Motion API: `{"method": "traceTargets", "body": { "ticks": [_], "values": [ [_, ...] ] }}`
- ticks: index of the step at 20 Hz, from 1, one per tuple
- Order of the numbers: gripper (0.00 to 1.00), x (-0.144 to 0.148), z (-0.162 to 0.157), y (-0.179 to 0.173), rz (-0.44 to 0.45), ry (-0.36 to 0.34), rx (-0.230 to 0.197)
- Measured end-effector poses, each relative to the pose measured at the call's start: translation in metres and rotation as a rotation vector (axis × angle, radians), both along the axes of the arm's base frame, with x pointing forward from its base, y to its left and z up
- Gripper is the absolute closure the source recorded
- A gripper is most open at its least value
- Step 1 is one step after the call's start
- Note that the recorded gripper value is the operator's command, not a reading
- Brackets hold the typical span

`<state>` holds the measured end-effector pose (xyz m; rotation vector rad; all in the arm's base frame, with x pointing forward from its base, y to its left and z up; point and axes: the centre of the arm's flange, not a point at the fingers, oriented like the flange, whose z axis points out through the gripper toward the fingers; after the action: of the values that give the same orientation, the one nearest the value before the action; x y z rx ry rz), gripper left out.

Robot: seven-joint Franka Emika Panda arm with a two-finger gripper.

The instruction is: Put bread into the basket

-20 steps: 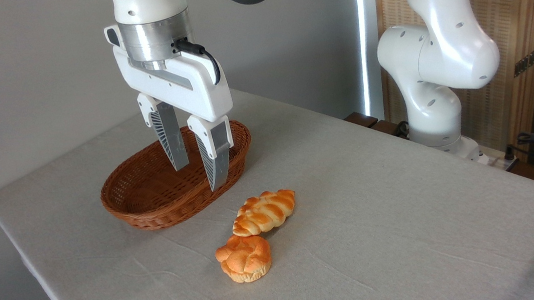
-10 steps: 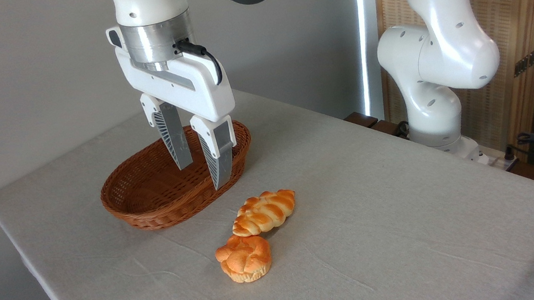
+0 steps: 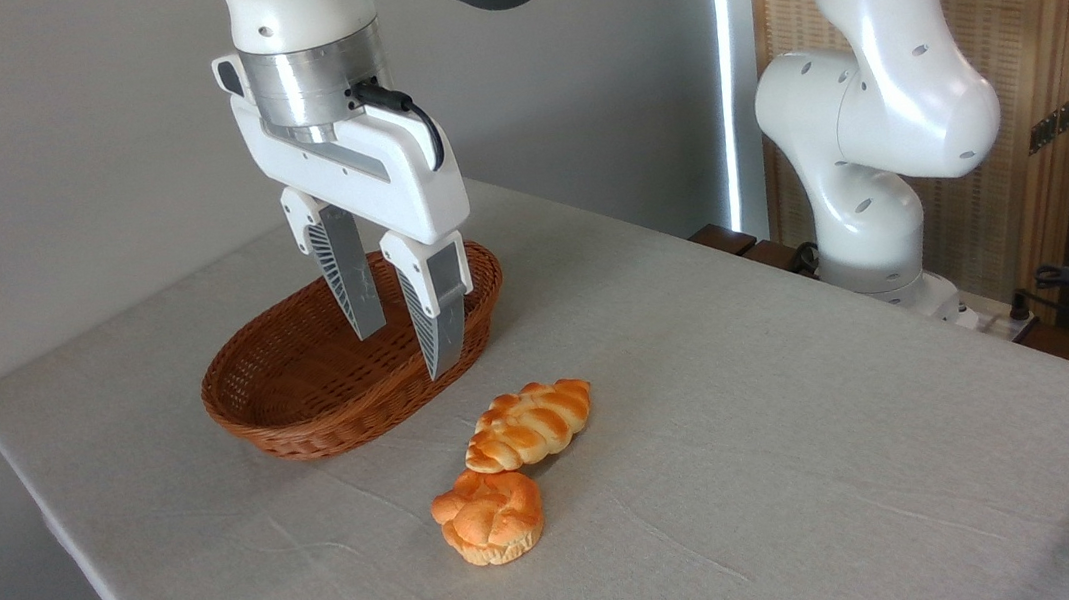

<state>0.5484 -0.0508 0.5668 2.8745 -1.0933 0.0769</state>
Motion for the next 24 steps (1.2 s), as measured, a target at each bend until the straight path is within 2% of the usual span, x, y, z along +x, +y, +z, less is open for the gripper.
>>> {"method": "traceTargets", "body": {
  "ticks": [24],
  "values": [
    [0.0, 0.001, -0.0015, 0.0035, 0.006, 0.003, 0.0]
  ]
}}
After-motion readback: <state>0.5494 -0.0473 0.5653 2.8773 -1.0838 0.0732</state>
